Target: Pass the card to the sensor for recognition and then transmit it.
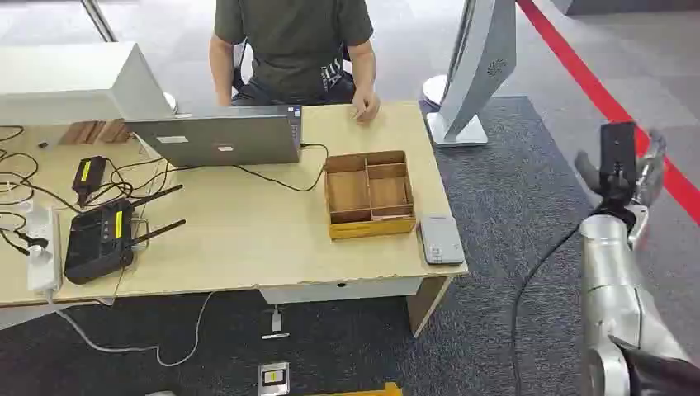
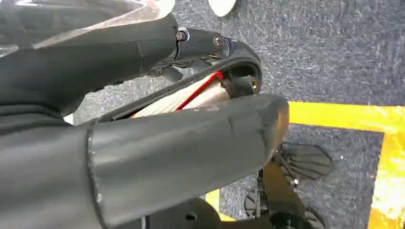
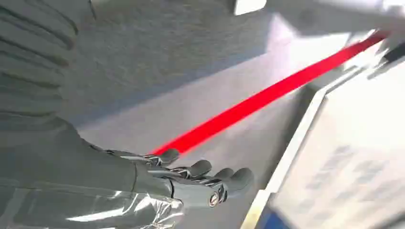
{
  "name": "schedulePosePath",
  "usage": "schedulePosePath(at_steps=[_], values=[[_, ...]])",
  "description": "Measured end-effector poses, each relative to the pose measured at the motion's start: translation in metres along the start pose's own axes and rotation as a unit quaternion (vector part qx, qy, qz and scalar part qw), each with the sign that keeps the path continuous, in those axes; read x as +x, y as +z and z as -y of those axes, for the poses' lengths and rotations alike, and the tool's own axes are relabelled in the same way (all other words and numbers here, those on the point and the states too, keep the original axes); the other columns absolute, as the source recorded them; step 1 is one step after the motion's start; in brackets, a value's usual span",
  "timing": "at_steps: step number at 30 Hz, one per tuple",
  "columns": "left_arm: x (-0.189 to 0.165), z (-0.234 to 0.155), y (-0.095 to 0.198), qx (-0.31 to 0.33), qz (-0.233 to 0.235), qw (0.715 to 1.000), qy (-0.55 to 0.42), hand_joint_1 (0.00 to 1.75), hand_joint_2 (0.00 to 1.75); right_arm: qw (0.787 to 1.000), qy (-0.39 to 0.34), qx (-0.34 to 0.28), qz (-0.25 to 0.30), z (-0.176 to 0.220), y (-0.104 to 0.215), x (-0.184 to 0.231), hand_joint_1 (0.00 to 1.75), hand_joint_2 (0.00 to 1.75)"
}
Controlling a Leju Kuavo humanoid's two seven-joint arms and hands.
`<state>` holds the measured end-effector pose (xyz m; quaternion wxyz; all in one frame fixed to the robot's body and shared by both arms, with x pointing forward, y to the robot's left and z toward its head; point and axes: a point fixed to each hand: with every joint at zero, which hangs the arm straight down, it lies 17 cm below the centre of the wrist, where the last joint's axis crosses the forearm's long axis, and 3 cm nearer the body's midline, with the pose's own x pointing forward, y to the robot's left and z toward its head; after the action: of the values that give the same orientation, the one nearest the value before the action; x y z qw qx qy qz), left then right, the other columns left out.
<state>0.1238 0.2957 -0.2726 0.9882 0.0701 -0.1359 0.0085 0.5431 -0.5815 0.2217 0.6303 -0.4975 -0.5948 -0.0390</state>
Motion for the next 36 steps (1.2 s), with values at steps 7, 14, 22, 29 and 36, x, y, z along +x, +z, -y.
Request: schedulePosePath(at_steps=[7, 14, 22, 29, 36], values=[[0.002, 0.005, 0.001, -0.007, 0.007, 1.0, -0.025, 0.0, 0.0, 0.961, 0.113, 0.088, 0.237, -0.095, 0.07, 0.159, 0.0, 1.75], [-0.005, 0.007, 0.001, -0.011, 0.001, 0.999, -0.033, 0.0, 0.0, 0.922, 0.173, 0.125, 0.324, -0.139, 0.119, 0.2, 0.0, 1.75], [-0.007, 0.007, 0.002, -0.012, 0.001, 0.999, -0.032, 0.0, 0.0, 0.889, 0.21, 0.151, 0.377, -0.174, 0.152, 0.228, 0.0, 1.75], [-0.008, 0.008, 0.002, -0.012, 0.0, 1.0, -0.029, 0.0, 0.0, 0.88, 0.228, 0.158, 0.386, -0.189, 0.155, 0.235, 0.0, 1.75], [-0.011, 0.008, 0.002, -0.012, -0.007, 1.0, -0.027, 0.0, 0.0, 0.874, 0.251, 0.171, 0.38, -0.202, 0.157, 0.219, 1.75, 1.75]])
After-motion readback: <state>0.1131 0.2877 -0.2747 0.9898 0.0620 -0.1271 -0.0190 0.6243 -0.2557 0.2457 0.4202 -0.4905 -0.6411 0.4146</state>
